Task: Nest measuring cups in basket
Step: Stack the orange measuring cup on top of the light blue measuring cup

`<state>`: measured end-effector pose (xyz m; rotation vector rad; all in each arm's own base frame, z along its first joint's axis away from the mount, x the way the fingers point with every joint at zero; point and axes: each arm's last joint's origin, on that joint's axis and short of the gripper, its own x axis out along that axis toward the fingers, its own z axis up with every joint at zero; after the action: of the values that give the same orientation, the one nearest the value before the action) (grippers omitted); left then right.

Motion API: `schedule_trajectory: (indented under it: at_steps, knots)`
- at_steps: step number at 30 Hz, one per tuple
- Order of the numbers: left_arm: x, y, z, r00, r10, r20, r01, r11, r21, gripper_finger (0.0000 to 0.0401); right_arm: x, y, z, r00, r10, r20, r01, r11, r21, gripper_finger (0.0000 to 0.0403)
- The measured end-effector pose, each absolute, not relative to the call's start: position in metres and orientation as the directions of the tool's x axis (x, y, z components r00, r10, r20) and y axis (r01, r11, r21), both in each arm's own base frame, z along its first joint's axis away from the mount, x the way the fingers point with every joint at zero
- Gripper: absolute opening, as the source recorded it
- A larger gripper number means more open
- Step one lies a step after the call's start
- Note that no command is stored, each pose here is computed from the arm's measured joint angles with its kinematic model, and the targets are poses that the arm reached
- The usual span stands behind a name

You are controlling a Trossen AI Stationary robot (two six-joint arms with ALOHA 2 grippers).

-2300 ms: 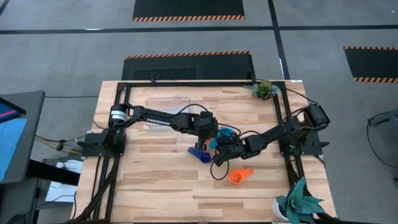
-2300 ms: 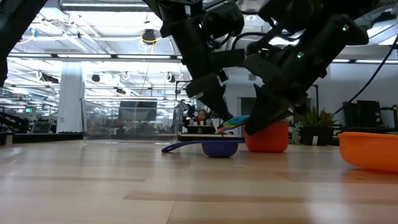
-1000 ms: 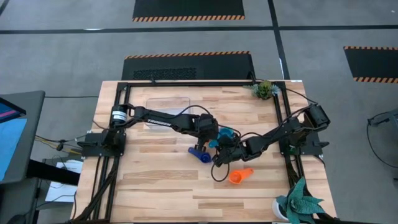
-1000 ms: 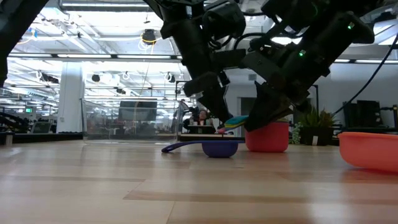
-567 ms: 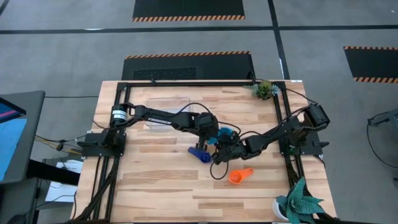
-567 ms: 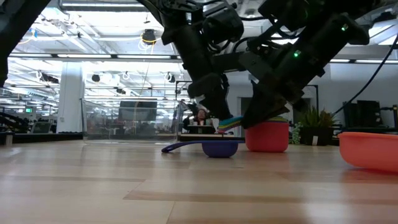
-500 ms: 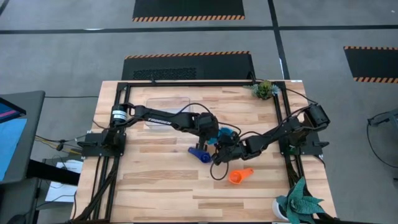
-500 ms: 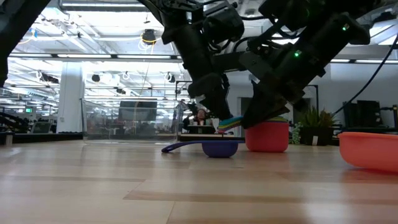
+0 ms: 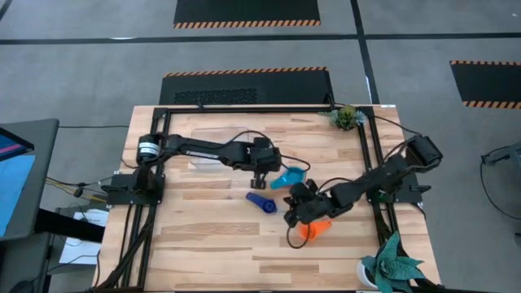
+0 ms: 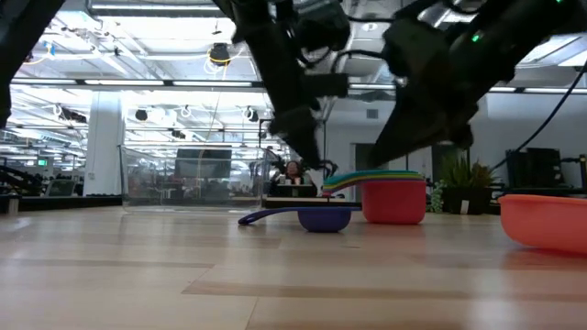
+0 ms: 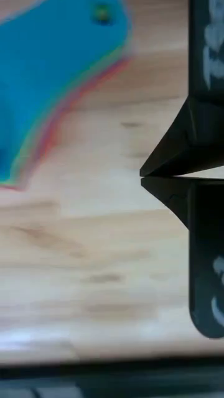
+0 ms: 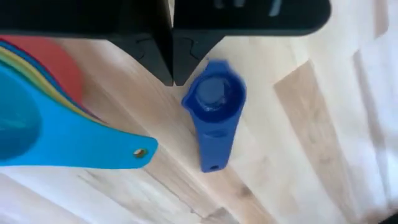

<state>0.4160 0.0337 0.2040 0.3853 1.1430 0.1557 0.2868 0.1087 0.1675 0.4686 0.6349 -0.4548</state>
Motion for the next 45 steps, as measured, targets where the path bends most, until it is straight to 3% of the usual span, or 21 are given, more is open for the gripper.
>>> schedule_trajectory:
  at_steps: [4, 8, 11, 15, 18, 23, 28, 35, 45]
  knots:
    - [0.39, 0.028, 0.232, 0.344, 0.292, -0.893, 0.022, 0.948, 0.318, 0.0, 0.266, 0.117, 0.189, 0.714, -0.175, -0.678, 0.461, 0.846, 0.267, 0.0006]
    - [0.369, 0.015, 0.254, 0.319, 0.066, -0.945, 0.029, 0.996, 0.079, 0.0, 0.247, 0.121, 0.206, 0.679, -0.036, -0.733, 0.383, 0.869, 0.312, 0.0018]
    - [0.356, 0.005, 0.255, 0.216, -0.042, -0.975, 0.006, 0.999, -0.042, 0.0, 0.234, 0.123, 0.212, 0.639, 0.028, -0.768, 0.371, 0.864, 0.34, 0.0033]
    - [0.334, -0.009, 0.253, -0.007, -0.009, -1.0, -0.017, 1.0, -0.008, 0.0, 0.224, 0.131, 0.211, 0.578, 0.108, -0.809, 0.349, 0.863, 0.364, 0.0045]
    - [0.323, -0.022, 0.26, -0.06, 0.071, -0.996, 0.006, 0.997, 0.071, 0.0, 0.22, 0.139, 0.208, 0.537, 0.164, -0.828, 0.314, 0.872, 0.377, 0.0049]
    - [0.293, -0.04, 0.28, 0.043, 0.111, -0.993, 0.014, 0.994, 0.112, 0.0, 0.218, 0.142, 0.203, 0.515, 0.161, -0.842, 0.272, 0.901, 0.338, 0.0059]
    - [0.255, -0.043, 0.297, 0.222, 0.173, -0.96, -0.06, 0.985, 0.163, 0.0, 0.226, 0.141, 0.193, 0.476, 0.172, -0.862, 0.191, 0.937, 0.293, 0.0086]
    - [0.222, -0.039, 0.297, 0.439, 0.136, -0.888, -0.24, 0.97, 0.03, 0.0, 0.236, 0.133, 0.175, 0.363, 0.224, -0.905, 0.138, 0.947, 0.29, 0.0137]
    - [0.218, -0.039, 0.297, 0.478, 0.151, -0.865, -0.273, 0.962, 0.016, 0.0, 0.232, 0.113, 0.194, 0.404, 0.192, -0.894, 0.181, 0.942, 0.284, 0.0104]
